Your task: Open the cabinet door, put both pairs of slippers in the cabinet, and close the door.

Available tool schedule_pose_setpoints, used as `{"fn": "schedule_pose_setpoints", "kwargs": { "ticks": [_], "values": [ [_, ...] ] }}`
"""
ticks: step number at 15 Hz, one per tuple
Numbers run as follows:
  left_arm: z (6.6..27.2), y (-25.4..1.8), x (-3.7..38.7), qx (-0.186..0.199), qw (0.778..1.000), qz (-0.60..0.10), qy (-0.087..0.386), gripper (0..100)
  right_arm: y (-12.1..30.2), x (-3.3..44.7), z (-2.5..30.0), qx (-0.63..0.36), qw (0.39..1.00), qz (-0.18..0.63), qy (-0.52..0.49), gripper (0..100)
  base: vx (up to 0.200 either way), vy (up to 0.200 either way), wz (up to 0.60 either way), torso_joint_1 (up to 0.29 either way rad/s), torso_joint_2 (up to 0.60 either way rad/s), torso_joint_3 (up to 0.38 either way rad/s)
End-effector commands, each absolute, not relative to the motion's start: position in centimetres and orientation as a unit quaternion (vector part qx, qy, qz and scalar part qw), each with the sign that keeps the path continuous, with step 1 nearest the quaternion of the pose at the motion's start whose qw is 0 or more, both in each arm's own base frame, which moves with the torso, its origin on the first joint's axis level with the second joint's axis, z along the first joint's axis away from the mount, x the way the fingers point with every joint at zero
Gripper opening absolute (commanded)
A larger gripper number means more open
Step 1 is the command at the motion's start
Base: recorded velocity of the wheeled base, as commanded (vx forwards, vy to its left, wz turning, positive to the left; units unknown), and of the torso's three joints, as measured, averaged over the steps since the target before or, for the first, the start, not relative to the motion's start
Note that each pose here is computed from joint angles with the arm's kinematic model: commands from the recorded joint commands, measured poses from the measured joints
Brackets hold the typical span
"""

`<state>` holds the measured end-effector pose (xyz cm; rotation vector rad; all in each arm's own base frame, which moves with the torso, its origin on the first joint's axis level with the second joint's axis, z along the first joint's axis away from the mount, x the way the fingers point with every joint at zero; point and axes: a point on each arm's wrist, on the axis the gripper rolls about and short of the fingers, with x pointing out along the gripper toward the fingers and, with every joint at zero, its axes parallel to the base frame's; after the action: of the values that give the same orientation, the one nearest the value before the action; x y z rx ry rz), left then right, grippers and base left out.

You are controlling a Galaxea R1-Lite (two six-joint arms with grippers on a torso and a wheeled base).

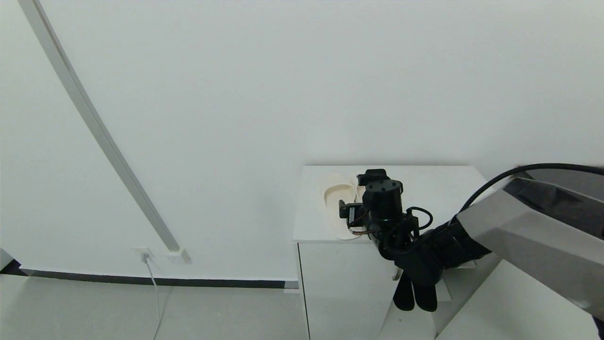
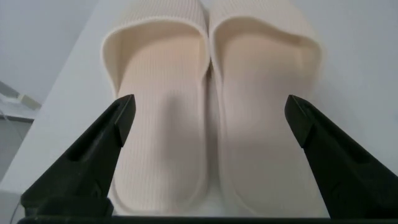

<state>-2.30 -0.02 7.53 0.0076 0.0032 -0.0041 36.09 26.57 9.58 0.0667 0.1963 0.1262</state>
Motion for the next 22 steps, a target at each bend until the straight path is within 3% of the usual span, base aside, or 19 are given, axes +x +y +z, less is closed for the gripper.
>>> {"fn": "schedule_pose_setpoints", "kwargs": {
  "ticks": [1, 12, 13, 19, 22],
  "values": [
    [7.5, 0.0, -2.3, 0.004, 1.000, -0.002, 0.002, 0, 26.9, 38.6, 6.9, 0.029, 0.993, 0.050, 0.104, 100, 0.000, 0.000, 0.00, 0.000, 0.00, 0.000],
    [7.5, 0.0, -2.3, 0.003, 1.000, -0.002, 0.002, 0, 27.3, 43.0, 7.0, 0.031, 0.995, 0.063, 0.065, 100, 0.000, 0.000, 0.00, 0.000, 0.00, 0.000],
    [7.5, 0.0, -2.3, 0.003, 1.000, -0.002, 0.002, 0, 27.5, 43.0, 7.2, 0.026, 0.995, 0.065, 0.068, 0, 0.000, 0.000, 0.00, 0.000, 0.00, 0.000],
    [7.5, 0.0, -2.3, 0.003, 1.000, -0.002, 0.002, 0, 27.6, 43.1, 7.5, 0.023, 0.995, 0.070, 0.070, 0, 0.000, 0.000, 0.00, 0.000, 0.00, 0.000],
    [7.5, 0.0, -2.3, 0.003, 1.000, -0.002, 0.002, 0, 26.9, 42.1, 10.1, 0.032, 0.995, 0.072, 0.056, 0, 0.000, 0.000, 0.00, 0.000, 0.00, 0.000]
  ]
}}
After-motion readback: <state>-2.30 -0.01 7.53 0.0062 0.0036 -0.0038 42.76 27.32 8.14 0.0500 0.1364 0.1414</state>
